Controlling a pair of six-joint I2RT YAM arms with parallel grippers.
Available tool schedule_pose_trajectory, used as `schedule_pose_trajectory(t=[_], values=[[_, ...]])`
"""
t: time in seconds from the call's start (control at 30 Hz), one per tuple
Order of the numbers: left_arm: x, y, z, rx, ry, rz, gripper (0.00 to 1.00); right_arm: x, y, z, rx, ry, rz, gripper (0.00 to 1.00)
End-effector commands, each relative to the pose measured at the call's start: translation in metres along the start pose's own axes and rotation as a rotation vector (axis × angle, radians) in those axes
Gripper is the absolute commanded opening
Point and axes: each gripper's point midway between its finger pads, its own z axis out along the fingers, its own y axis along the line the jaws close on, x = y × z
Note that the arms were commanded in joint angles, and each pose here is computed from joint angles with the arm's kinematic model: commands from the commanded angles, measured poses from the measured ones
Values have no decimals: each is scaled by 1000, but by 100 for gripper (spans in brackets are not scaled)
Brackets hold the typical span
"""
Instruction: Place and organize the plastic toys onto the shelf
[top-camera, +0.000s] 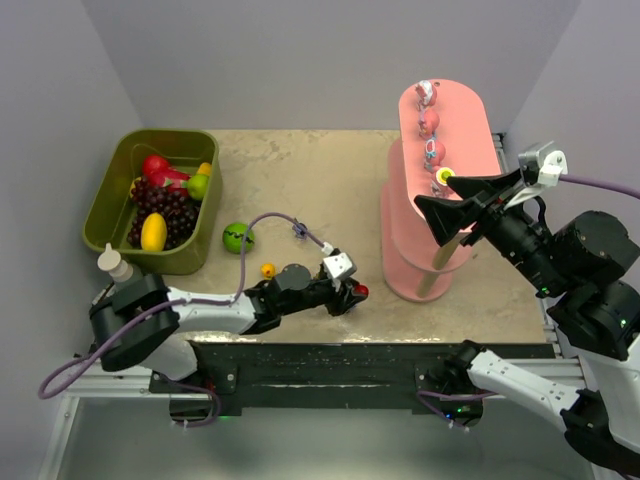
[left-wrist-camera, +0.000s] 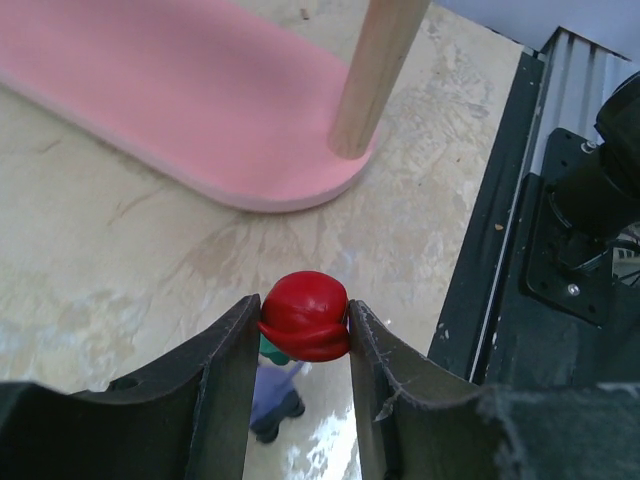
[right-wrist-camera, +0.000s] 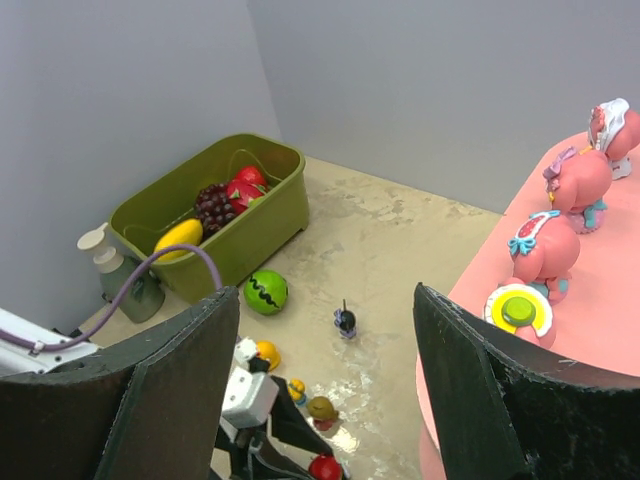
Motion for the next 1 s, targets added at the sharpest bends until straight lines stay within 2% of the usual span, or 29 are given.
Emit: schedule_pose_trajectory(t=[0.0,0.33,0.67,0.97], values=[[-43,-23,31,153,-97,87,2,-5,2,1,-10,-18,-7,74],[-48,-5,80,285,-101,60,0,-2,2,5,-7,-6,2,74],[-38,-2,107,375,-95,18,0,0,-1,12,12,2,4,74],[-29,2,124,389,-73,29,0,-6,-5,9,39,-4,-7,74]])
